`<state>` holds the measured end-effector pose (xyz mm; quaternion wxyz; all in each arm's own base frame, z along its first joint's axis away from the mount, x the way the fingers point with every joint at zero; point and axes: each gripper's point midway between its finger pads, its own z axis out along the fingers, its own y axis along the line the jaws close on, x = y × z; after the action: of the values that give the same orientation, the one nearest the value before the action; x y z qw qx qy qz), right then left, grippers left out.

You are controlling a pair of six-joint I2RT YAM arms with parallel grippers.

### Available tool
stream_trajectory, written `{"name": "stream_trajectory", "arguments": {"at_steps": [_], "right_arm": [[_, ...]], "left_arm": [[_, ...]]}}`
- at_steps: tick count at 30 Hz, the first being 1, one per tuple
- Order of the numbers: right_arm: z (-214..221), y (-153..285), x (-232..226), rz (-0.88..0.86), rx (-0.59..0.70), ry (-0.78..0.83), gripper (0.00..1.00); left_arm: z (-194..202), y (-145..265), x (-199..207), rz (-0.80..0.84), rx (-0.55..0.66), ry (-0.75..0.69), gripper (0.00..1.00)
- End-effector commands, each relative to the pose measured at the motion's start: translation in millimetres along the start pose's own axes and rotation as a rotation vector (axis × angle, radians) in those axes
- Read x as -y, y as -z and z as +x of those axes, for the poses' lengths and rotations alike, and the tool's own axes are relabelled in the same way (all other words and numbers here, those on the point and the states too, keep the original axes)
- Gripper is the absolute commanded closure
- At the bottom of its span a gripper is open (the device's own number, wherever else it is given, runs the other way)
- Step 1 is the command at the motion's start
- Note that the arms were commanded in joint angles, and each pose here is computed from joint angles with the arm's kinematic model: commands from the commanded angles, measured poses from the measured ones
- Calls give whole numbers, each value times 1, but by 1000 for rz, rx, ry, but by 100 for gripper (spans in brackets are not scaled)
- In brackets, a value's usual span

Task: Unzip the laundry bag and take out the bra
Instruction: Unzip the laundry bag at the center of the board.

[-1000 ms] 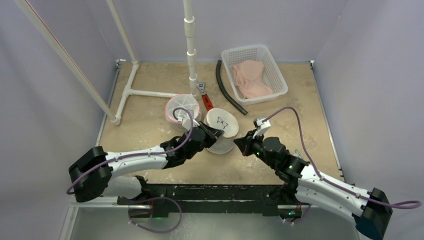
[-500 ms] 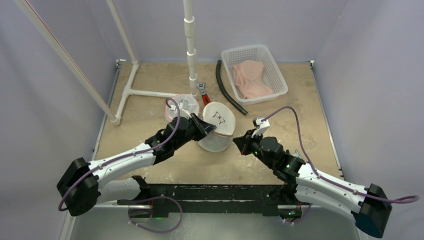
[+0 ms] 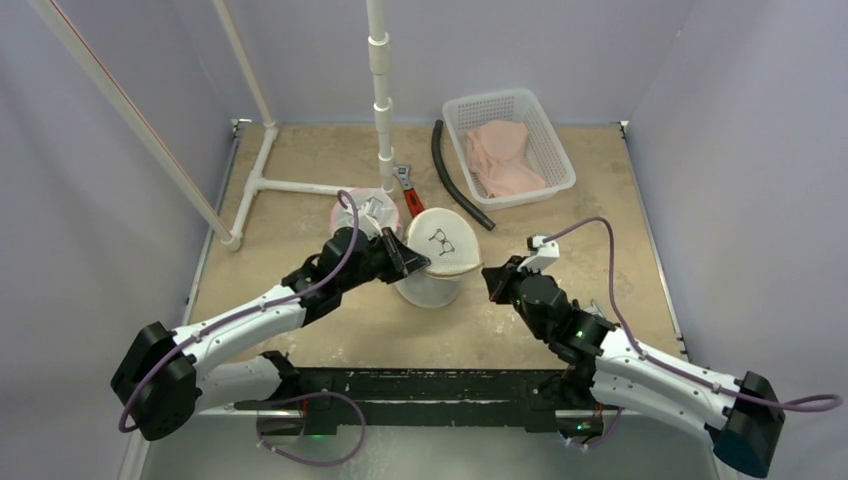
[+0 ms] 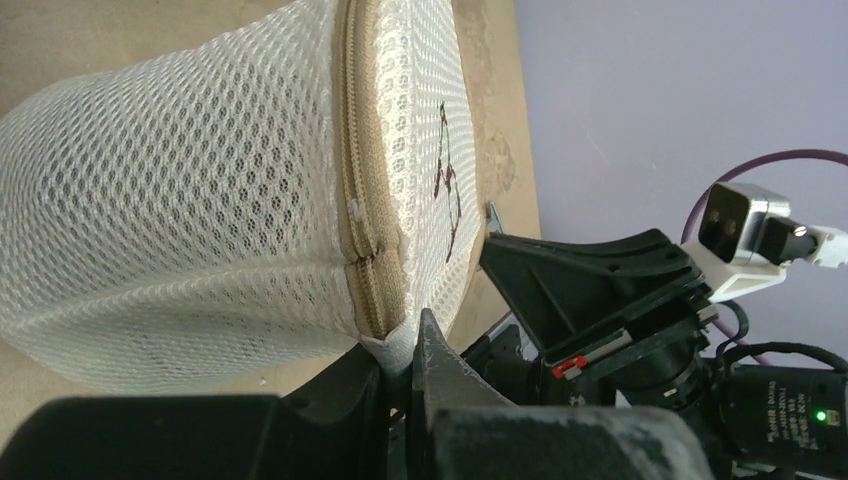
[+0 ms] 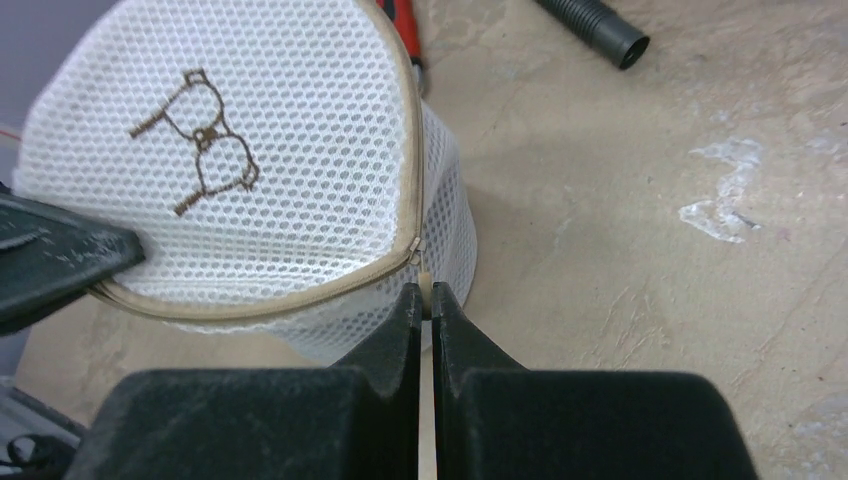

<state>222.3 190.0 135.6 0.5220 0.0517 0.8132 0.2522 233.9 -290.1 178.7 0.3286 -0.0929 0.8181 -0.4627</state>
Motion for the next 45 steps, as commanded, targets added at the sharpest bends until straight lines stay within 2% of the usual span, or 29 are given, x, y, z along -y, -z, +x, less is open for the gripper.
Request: {"name": "stream_trajectory", "arguments": {"at_steps": [1,6,8,11,13,15,18,24,32,36,40,43,45], "right_arm": [[-37,13,30,162,139,-18,100],[-48,28,6,-23,182,-9,100],[-47,30,-6,-107,185,12,100],[-38,28,-9,-124,145,29,100],[-37,27,-12,-131,135,36,100],[-37,27,-13,-137,133,40,100],[-35,27,-14,-145,127,44,100],[-30,24,-16,-162,112,60,100],[-24,25,-22,-200,89,82,100],[-21,25,-26,-225,80,94,100],[-19,25,-29,-241,70,104,100],[-19,26,-31,-251,68,105,100],[-19,26,-32,-258,67,106,100]], "left_arm": [[-14,0,34,139,-4,-97,100],[-16,-21,62,219,-79,-202,99],[-13,-29,60,201,-112,-222,85],[-8,-34,41,145,-116,-181,56],[-6,-31,28,107,-92,-131,43],[-5,-22,20,86,-67,-84,38],[-9,-4,16,76,-4,1,36],[8,20,44,130,106,191,33],[20,-19,72,117,86,264,33],[31,-40,76,124,43,285,33],[32,-52,69,91,53,291,35],[31,-58,64,64,67,284,39],[31,-62,59,39,74,275,47]]}}
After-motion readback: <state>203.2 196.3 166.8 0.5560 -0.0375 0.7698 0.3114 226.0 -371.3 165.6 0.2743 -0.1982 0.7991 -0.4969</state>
